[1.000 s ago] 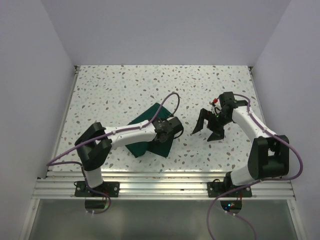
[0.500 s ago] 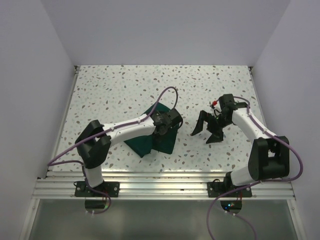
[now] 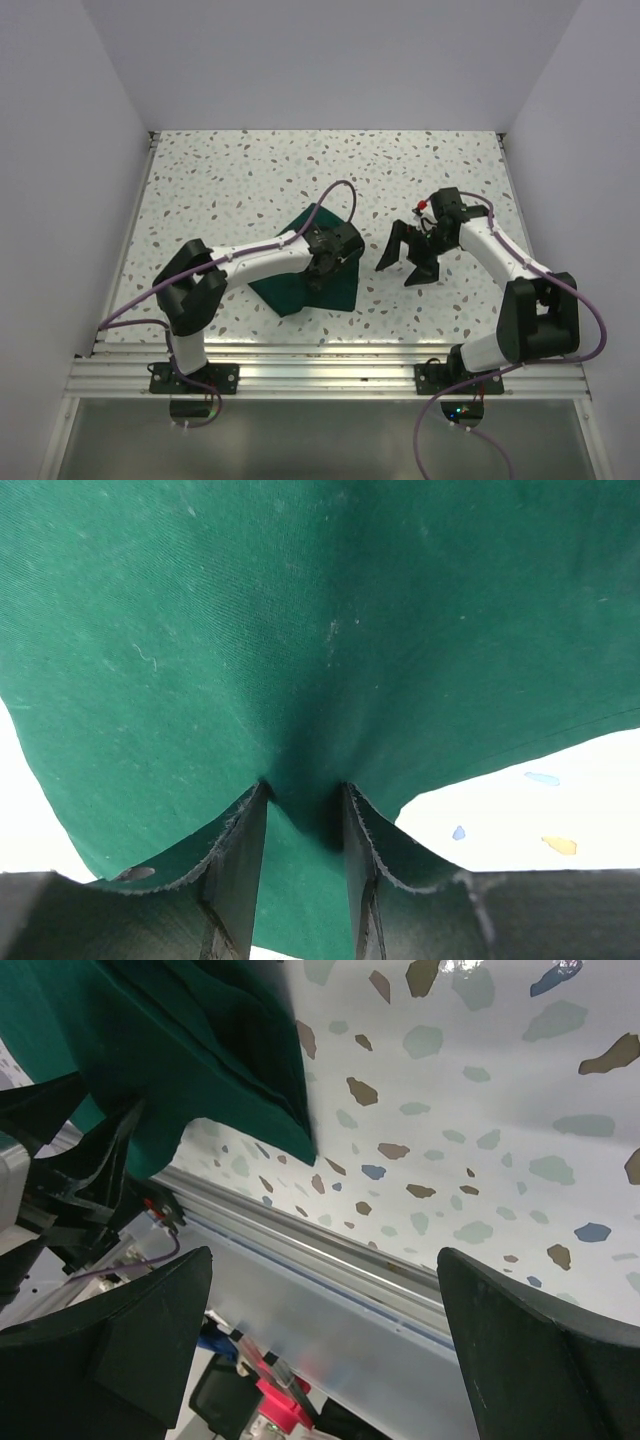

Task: Prepare the surgical pack

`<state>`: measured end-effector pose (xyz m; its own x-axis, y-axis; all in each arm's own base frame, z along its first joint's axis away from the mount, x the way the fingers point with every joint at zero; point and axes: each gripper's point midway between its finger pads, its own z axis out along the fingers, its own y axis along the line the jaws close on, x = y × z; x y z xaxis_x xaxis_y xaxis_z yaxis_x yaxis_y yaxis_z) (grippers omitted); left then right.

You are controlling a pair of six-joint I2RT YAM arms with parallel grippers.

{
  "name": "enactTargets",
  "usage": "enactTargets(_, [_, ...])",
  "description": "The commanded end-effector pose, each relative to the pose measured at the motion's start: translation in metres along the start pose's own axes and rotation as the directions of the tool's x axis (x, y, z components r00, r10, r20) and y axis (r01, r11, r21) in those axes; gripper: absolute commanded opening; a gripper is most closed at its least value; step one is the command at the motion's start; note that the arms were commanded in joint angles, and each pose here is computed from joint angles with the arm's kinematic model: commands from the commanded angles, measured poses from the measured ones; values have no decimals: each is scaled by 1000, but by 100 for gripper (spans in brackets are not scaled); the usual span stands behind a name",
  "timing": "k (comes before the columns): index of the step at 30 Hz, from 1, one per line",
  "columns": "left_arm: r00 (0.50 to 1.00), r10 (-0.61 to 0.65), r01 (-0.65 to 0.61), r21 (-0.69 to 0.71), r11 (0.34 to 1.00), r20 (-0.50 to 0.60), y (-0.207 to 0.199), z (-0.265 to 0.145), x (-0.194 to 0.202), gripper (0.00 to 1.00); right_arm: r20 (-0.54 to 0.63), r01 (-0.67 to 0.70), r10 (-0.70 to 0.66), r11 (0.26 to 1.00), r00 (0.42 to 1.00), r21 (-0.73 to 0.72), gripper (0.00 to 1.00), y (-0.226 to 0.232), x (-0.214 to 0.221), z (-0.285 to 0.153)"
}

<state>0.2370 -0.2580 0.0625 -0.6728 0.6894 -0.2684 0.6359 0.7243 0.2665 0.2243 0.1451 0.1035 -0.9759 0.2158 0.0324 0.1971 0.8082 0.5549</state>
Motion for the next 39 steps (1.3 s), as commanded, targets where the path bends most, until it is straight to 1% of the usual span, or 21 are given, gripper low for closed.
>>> enactTargets(1, [1000, 8, -8, -9, 1000, -13, 1, 4, 6, 40, 16, 12, -12, 999, 1000, -41, 99, 11, -4, -2])
enactTargets(6, [999, 23, -24, -19, 1000, -49, 1, 8, 20, 39, 13, 14, -13, 999, 1000, -41, 99, 12, -4, -2])
enactTargets(7, [999, 21, -22, -16, 1000, -41, 1, 5, 20, 39, 14, 16, -15, 999, 1000, -40, 99, 13, -4, -2])
enactTargets(10, [998, 25, -26, -29, 999, -60, 3, 7, 26, 36, 15, 17, -17, 999, 1000, -41, 99, 13, -4, -2])
enactTargets(13, [998, 27, -29, -40, 999, -64, 4, 10, 27, 26, 13, 15, -14, 999, 1000, -42, 99, 13, -4, 0])
enactTargets(14, [998, 24, -27, -41, 999, -60, 4, 8, 25, 15, 9, 14, -14, 999, 1000, -41, 99, 13, -4, 0])
enactTargets(17, [1000, 6, -7, -46, 999, -21, 5, 1, 11, 0, 12, 22, -22, 999, 1000, -38, 99, 15, -5, -2])
enactTargets(21, [1000, -4, 4, -54, 999, 1, 7, -2, -1, 0, 5, 25, -25, 999, 1000, -37, 99, 19, -1, 0])
enactTargets(22, [1000, -5, 5, -55, 998, -1, 6, -2, -2, 0, 3, 25, -24, 999, 1000, -46, 99, 21, 1, 1])
enactTargets(26, [998, -38, 41, -52, 998, 49, 9, -17, -20, 0, -14, 27, -28, 995, 999, -95, 98, 38, 13, 7])
enactTargets(28, [997, -48, 51, -37, 998, 67, 9, -23, -26, 0, -11, 5, -6, 994, 1000, -105, 96, 45, 14, 15])
enactTargets(29, [995, -51, 53, -19, 998, 80, 7, -26, -31, 0, -11, 4, -5, 994, 1000, -109, 93, 50, 18, 19])
enactTargets(30, [995, -52, 53, -10, 999, 86, 5, -28, -34, 0, -11, -60, 59, 991, 998, -120, 91, 55, 18, 22])
enactTargets(31, [995, -51, 51, 1, 999, 89, 3, -28, -36, 0, 12, -74, 76, 986, 997, -150, 89, 58, 14, 29])
enactTargets(32, [994, -53, 51, 17, 999, 99, 1, -30, -41, 0, 7, -133, 136, 977, 991, -169, 85, 65, 15, 32])
enactTargets(33, [994, -52, 50, 23, 999, 95, 0, -30, -42, 0, 9, -158, 162, 972, 987, -176, 82, 65, 16, 38])
enactTargets(34, [994, -52, 49, 30, 998, 100, -2, -31, -44, 0, 37, -155, 166, 967, 985, -203, 78, 70, 9, 40])
enactTargets(35, [993, -55, 50, 42, 998, 105, -3, -33, -46, 0, 63, -192, 208, 962, 976, -193, 72, 70, 6, 44])
enactTargets(39, [993, -57, 52, 53, 997, 100, -5, -32, -44, 0, 99, -234, 261, 946, 960, -226, 62, 69, -2, 55])
